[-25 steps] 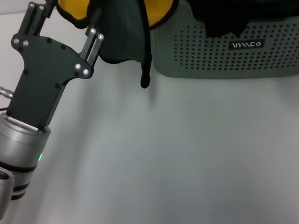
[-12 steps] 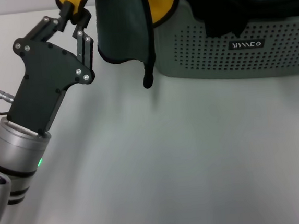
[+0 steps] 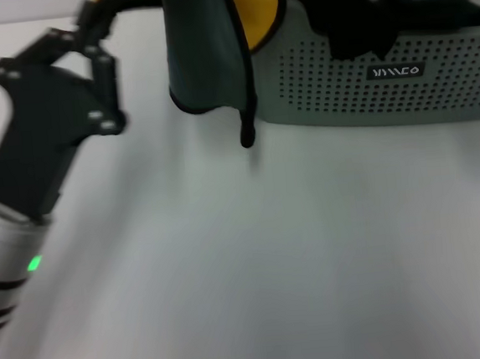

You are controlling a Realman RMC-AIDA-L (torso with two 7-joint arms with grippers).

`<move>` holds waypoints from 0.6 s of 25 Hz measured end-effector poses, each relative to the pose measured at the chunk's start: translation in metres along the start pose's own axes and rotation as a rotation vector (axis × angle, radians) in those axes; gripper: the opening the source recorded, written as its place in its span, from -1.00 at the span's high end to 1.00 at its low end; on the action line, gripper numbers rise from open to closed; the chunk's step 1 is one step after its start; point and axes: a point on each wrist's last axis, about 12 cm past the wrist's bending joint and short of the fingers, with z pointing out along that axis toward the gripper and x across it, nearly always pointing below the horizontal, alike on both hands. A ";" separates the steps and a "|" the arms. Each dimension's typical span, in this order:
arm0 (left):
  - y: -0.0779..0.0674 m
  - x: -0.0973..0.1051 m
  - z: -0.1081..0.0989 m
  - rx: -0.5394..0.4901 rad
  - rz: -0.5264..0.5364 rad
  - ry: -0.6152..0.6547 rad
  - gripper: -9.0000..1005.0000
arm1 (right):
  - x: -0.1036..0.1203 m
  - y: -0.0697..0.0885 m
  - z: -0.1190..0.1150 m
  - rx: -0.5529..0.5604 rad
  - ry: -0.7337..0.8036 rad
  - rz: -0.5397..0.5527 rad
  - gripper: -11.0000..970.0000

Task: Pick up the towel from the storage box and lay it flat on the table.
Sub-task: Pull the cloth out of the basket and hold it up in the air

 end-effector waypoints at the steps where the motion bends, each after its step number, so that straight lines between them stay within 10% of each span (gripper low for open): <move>1: 0.006 -0.003 -0.003 0.002 -0.037 -0.020 0.92 | 0.004 0.000 -0.003 0.006 0.012 0.009 0.86; 15: 0.083 -0.035 -0.008 0.026 -0.334 -0.158 0.95 | 0.066 0.045 -0.073 -0.030 0.178 0.062 0.84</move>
